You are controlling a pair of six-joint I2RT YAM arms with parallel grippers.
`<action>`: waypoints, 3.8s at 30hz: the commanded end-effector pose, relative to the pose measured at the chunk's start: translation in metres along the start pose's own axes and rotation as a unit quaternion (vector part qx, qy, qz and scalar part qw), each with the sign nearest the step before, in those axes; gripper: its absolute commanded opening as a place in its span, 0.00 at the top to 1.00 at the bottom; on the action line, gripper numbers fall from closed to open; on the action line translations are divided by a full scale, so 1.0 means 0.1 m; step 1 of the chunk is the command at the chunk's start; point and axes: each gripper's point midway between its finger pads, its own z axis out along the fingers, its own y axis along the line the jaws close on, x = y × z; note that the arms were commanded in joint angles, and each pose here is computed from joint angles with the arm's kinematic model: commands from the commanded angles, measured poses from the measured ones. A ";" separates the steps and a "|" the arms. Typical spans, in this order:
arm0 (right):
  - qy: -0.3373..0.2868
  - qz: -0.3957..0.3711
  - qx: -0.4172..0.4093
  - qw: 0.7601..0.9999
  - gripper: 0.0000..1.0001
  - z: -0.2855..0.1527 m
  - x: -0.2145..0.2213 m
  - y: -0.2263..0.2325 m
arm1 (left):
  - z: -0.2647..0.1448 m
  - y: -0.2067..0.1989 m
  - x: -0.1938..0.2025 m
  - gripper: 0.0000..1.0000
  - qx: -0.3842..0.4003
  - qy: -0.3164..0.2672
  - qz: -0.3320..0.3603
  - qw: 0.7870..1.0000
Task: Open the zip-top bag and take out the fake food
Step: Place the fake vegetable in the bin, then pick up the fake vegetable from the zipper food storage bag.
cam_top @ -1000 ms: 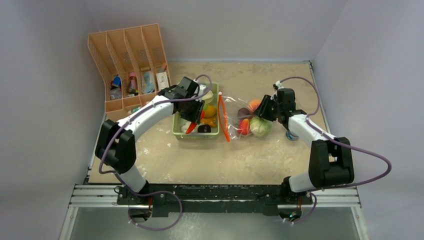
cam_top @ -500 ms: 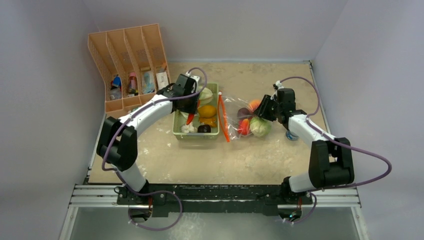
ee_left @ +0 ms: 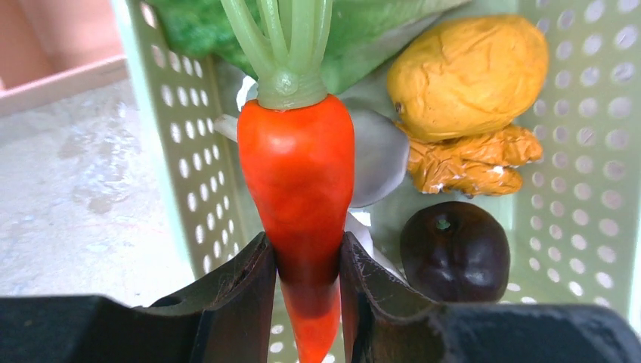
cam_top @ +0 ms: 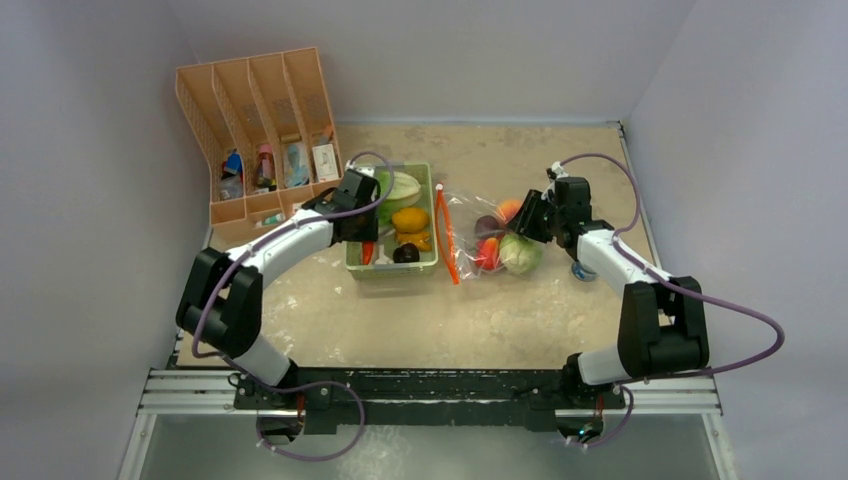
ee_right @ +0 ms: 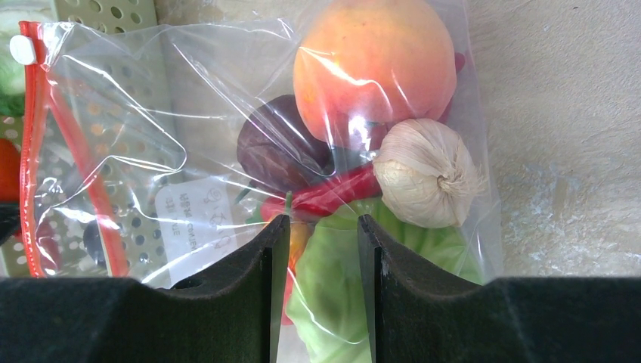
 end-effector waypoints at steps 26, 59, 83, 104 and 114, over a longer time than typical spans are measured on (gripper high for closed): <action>-0.027 -0.020 -0.038 0.999 0.55 -0.21 -0.28 0.26 | -0.81 -0.25 -0.91 0.36 0.070 -0.150 -0.072 0.984; -0.108 0.002 0.049 0.993 0.50 -0.58 -0.49 0.03 | -0.39 -1.61 -0.34 0.81 0.266 0.026 -0.098 0.959; -0.153 0.077 0.103 0.980 0.37 -0.69 -0.31 -0.32 | -0.50 -2.70 -0.28 0.64 0.452 0.042 -0.111 0.884; -0.066 0.064 0.075 0.993 0.37 -0.39 0.05 -0.31 | 0.11 -2.65 0.23 0.44 0.349 0.078 -0.041 0.933; -0.024 0.060 0.062 0.996 0.39 -0.31 0.35 -0.36 | 0.11 -2.81 0.27 0.32 0.380 0.080 -0.060 0.920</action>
